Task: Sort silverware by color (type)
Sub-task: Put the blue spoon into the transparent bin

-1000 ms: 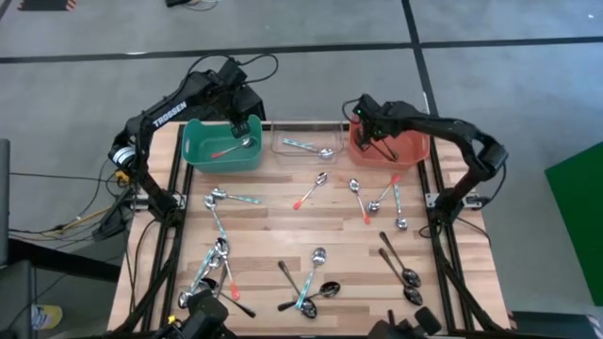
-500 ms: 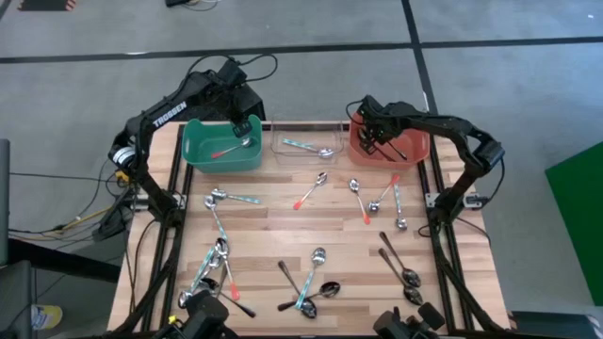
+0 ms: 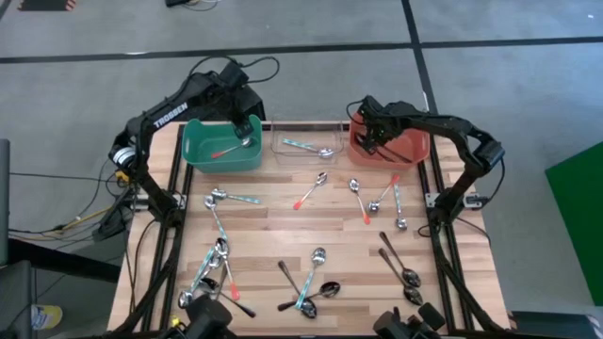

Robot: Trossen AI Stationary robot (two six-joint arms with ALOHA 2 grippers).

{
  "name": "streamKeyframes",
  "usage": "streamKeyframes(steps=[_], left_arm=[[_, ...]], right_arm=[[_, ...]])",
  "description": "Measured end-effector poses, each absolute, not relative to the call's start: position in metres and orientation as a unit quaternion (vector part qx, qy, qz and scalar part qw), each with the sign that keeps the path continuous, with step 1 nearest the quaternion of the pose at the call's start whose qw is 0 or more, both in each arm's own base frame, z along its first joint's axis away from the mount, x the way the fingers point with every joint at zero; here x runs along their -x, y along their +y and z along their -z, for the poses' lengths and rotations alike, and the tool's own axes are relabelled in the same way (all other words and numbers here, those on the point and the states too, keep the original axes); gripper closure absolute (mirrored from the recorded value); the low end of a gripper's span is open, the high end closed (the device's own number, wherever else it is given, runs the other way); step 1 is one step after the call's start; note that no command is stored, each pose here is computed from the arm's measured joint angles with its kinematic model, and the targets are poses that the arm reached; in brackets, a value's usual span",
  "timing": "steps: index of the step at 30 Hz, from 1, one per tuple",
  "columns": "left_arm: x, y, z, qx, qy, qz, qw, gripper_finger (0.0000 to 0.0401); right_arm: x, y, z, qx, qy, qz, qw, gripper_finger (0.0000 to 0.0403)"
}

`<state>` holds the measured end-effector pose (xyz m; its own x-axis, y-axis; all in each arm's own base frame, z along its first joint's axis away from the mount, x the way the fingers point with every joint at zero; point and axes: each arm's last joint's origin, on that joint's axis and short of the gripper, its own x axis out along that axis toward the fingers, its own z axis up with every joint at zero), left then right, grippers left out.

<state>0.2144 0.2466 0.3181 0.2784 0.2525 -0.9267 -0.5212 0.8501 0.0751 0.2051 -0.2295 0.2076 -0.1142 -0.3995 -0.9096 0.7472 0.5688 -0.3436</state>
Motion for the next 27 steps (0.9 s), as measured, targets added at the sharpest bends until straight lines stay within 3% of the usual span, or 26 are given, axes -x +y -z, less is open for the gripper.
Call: streamKeyframes(steps=[7, 18, 27], left_arm=[[-0.218, 0.220, -0.310, 0.138, 0.619, -0.184, 0.751, 0.0293], [-0.231, 0.170, -0.263, 0.107, 0.717, -0.051, 0.687, 0.0293], [-0.241, 0.150, -0.251, 0.074, 0.733, -0.035, 0.675, 0.0293]], right_arm=[[-0.205, -0.225, -0.218, -0.141, 0.602, 0.438, 0.652, 0.0300], [-0.212, -0.223, -0.278, -0.121, 0.533, 0.461, 0.699, 0.0300], [-0.212, -0.226, -0.288, -0.113, 0.515, 0.476, 0.704, 0.0300]])
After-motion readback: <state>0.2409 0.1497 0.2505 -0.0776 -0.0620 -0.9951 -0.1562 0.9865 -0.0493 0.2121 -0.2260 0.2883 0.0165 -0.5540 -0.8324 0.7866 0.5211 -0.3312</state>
